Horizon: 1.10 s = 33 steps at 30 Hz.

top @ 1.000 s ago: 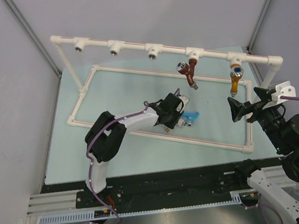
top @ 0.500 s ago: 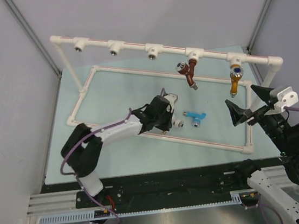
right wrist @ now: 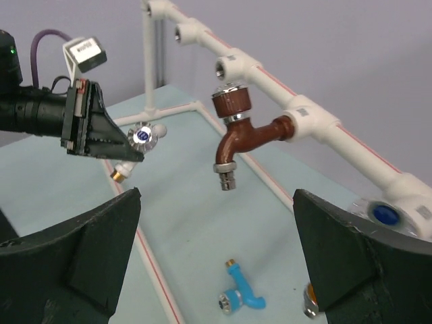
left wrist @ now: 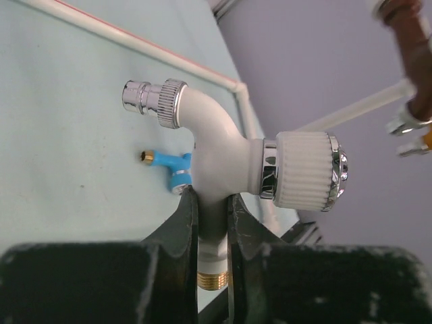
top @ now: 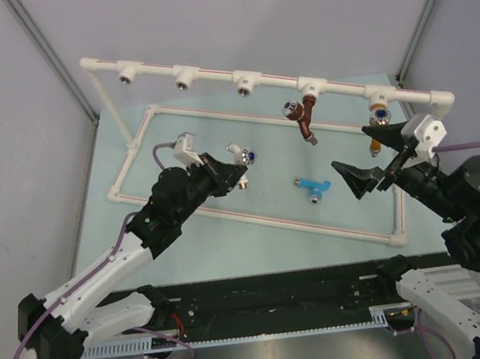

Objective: Install the water faucets

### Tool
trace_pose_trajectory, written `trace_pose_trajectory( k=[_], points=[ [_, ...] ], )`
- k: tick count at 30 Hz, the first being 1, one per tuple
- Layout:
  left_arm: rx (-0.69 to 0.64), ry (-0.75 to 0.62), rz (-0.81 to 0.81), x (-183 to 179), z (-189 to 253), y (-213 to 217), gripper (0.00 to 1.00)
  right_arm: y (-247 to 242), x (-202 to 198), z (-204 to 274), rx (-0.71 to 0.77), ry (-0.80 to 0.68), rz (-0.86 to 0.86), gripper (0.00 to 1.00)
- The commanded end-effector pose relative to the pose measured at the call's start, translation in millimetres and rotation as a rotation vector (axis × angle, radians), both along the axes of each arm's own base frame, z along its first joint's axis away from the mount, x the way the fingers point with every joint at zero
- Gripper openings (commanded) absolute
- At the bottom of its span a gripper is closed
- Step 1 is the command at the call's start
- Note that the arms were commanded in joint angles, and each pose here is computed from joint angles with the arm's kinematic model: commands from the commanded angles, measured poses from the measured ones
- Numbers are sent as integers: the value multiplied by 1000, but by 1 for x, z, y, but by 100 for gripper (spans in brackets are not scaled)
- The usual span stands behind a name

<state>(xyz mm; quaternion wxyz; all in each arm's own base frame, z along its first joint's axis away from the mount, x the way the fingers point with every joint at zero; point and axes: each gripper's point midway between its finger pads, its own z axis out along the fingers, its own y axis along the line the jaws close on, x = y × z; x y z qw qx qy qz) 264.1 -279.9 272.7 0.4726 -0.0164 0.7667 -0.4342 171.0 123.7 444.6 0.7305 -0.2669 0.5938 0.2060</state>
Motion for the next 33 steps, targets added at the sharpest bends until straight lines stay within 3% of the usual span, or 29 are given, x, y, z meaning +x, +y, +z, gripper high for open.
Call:
trace_pose_trajectory(
  k=[1,6,9,13,16,23,33],
  points=[
    [-213,10,129,-4,37,24,0,39,0,-2,8,72,204,100],
    [-315,4,193,-17,55,49,0,81,4,-9,0,118,335,100],
    [-356,4,221,-22,59,60,0,108,13,-27,-90,116,295,100],
    [-395,20,252,-26,56,69,0,162,-3,-52,-245,53,217,100],
    [-409,30,272,-27,54,75,0,194,-3,-71,-257,60,234,100],
    [-419,69,296,-31,48,82,0,245,7,-82,-76,160,239,100],
    [-439,80,294,-33,47,82,0,271,32,-104,-1,245,197,99]
  ],
)
